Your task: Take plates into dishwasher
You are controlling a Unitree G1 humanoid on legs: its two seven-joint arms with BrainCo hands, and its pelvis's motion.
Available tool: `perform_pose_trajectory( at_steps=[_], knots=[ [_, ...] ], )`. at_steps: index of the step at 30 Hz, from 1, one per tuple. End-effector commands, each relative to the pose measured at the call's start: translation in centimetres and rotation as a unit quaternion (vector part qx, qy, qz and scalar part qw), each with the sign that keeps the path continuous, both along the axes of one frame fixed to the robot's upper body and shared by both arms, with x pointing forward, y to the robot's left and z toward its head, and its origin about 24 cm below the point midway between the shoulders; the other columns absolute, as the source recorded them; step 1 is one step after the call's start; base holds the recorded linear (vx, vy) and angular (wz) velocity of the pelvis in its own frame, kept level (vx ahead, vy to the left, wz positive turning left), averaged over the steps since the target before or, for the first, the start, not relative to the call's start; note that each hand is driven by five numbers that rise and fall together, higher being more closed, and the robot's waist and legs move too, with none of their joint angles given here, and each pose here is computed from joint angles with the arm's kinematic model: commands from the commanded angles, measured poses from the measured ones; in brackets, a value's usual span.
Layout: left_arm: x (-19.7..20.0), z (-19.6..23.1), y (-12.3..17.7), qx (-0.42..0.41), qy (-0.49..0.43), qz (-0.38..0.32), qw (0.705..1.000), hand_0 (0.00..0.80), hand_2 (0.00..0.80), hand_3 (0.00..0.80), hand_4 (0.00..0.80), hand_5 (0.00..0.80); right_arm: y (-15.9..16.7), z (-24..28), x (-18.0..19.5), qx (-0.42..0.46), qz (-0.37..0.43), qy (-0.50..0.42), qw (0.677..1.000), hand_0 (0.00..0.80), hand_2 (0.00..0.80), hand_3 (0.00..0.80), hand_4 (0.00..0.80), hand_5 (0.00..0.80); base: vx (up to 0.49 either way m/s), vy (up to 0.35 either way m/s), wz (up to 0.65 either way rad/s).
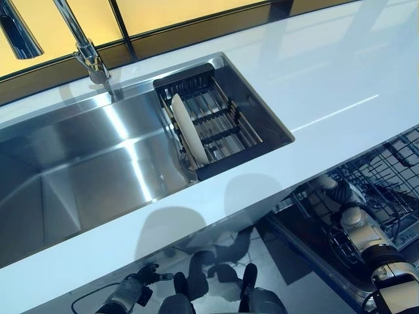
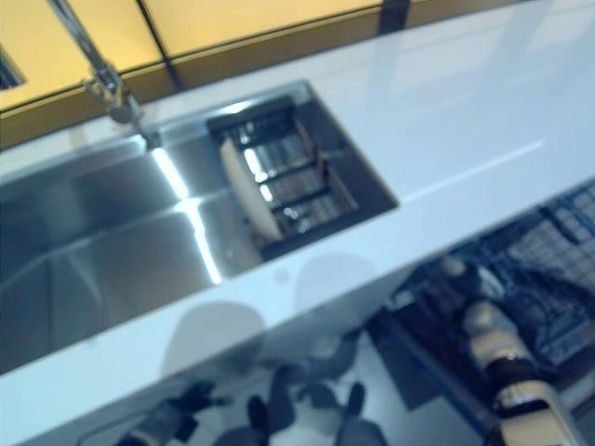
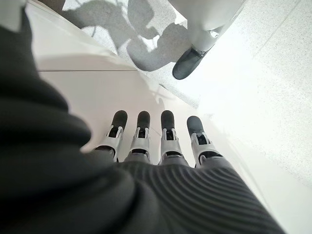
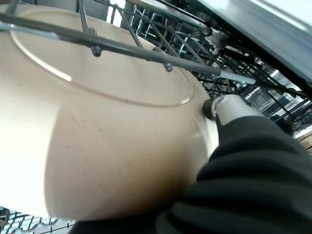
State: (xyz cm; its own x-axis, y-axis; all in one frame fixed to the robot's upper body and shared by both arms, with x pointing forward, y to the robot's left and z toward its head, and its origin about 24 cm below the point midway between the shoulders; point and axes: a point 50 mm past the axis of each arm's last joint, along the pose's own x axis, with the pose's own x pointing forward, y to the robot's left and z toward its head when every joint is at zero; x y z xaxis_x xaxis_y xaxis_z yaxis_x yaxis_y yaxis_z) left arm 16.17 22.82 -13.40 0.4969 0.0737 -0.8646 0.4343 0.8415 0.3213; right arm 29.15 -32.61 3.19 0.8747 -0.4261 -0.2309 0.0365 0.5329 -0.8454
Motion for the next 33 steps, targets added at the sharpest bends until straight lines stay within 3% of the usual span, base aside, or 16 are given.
perform_pose_trajectory(
  at_steps=[1,21,26,29,33],
  knots=[
    [2.6,1.1,-0.2,0.019,-0.028,-0.051,0.998,0.0,0.0,0.0,0.0,0.0,0.9,-4.1,-1.7,0.036,0.003,0.099,0.994,0.8,0.8,0.8,0.8,0.8,-0.002,-0.015,0.04],
    [3.1,1.4,0.2,0.031,-0.025,-0.051,0.998,0.0,0.0,0.0,0.0,0.0,1.7,-6.0,-2.4,0.079,0.032,0.171,0.982,0.8,0.8,0.8,0.8,0.8,0.0,-0.002,0.0],
    [3.2,1.4,0.2,0.031,-0.025,-0.051,0.998,0.0,0.0,0.0,0.0,0.0,1.9,-6.2,-2.4,0.083,0.033,0.171,0.981,0.496,0.496,0.496,0.496,0.496,0.0,0.0,0.0],
    [3.1,1.3,0.2,0.031,-0.025,-0.051,0.998,0.0,0.0,0.0,0.0,0.0,2.1,-6.3,-2.4,0.083,0.035,0.17,0.981,0.0,0.0,0.0,0.0,0.0,0.0,0.0,0.0],
    [3.0,1.2,0.2,0.03,-0.025,-0.049,0.998,0.0,0.0,0.0,0.0,0.0,2.3,-6.2,-2.3,0.084,0.041,0.167,0.981,0.0,0.0,0.0,0.0,0.0,0.0,0.0,0.0]
  ],
)
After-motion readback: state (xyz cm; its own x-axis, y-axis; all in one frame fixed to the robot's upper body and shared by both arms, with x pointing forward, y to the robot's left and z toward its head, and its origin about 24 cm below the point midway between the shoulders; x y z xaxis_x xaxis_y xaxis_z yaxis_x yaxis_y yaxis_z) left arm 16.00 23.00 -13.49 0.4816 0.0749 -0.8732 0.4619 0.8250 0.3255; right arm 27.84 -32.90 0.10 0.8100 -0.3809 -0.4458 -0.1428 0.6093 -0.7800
